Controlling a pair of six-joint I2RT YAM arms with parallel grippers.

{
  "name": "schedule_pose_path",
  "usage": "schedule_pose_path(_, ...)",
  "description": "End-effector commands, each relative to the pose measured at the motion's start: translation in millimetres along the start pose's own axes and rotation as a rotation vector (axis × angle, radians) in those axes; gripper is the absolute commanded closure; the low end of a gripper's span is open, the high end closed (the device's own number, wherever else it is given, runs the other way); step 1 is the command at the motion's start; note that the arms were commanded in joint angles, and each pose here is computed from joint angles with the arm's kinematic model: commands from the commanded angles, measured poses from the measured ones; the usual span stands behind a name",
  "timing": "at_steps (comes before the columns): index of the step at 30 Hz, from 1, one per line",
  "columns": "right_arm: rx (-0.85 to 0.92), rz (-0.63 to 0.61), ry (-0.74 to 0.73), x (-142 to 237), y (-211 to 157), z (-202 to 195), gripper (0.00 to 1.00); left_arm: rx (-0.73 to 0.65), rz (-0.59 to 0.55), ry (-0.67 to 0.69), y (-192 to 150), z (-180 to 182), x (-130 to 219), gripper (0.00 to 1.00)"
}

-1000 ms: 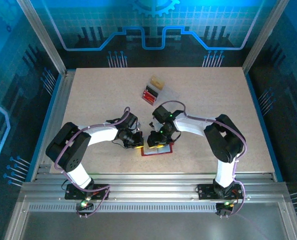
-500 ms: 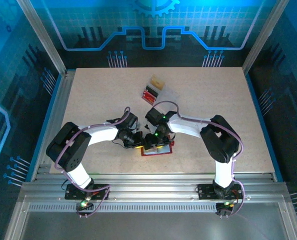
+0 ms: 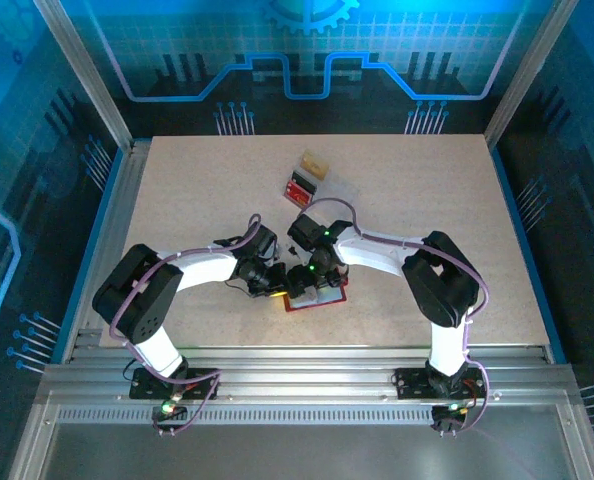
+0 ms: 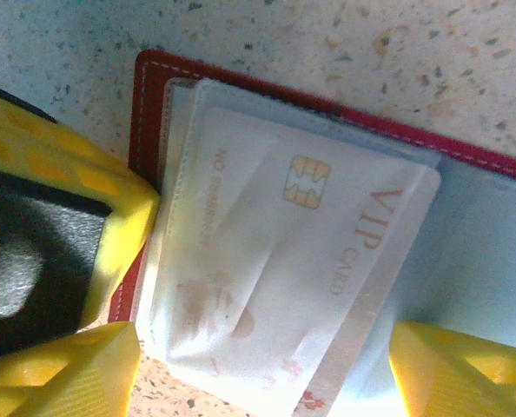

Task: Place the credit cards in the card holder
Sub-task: Insert the credit card into the card slot.

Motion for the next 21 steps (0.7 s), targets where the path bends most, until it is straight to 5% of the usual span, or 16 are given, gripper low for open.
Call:
schedule_pose_path(1,0.035,-0.052,-0.027,16,6,4,0.22,-0.002,0.034,0.021,-7,-1,-10,0.94)
schedule_pose_path(21,0.023,-0.126,-0.131,43,13,-20,0.21,0.047,0.029,-0.052,5,-1,-1,0.92)
Point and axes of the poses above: each hand's point on the last joint's axis, 136 mm out from that joint toward the fingers, its own x axis back along the fingers, its own z axis along the line the jaws close on, y = z × x, the point moved 6 cm from there along x, back along the fingers, and after that the axes turned 3 degrees about -x, right-handed, at the moved point
